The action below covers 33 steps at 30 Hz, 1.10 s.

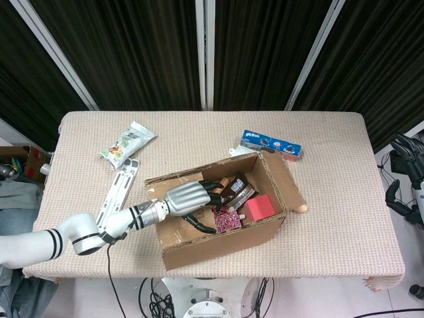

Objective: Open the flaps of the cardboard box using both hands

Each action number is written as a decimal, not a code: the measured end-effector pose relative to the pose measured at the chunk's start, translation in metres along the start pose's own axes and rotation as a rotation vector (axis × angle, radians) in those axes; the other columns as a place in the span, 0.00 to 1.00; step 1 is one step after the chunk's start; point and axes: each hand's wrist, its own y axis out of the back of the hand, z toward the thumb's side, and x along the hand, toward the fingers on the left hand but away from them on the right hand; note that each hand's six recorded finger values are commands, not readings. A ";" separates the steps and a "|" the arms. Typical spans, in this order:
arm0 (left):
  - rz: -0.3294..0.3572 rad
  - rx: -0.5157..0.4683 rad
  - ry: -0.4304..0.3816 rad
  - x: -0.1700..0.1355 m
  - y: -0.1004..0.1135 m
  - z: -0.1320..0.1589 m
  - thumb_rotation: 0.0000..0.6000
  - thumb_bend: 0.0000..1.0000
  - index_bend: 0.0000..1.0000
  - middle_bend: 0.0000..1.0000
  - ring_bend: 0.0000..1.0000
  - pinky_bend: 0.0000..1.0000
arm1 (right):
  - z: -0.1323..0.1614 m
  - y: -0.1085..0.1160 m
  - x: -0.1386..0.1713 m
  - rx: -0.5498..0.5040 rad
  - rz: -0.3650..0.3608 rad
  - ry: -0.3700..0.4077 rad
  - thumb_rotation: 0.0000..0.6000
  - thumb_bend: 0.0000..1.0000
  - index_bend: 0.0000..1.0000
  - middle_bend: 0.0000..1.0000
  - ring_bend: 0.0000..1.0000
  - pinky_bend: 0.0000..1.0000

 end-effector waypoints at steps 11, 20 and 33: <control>0.019 0.121 -0.023 -0.015 0.013 0.001 0.00 0.00 0.68 0.55 0.10 0.17 | 0.000 -0.002 0.000 -0.024 0.000 0.005 1.00 0.75 0.00 0.00 0.00 0.00; 0.062 0.144 -0.004 -0.028 0.037 0.001 0.00 0.00 0.70 0.58 0.11 0.17 | 0.006 -0.003 -0.001 -0.033 -0.004 0.019 1.00 0.75 0.00 0.00 0.00 0.00; 0.139 0.189 0.105 -0.071 0.091 -0.009 0.00 0.00 0.70 0.60 0.12 0.17 | 0.021 -0.005 -0.008 -0.039 0.009 0.055 1.00 0.75 0.00 0.00 0.00 0.00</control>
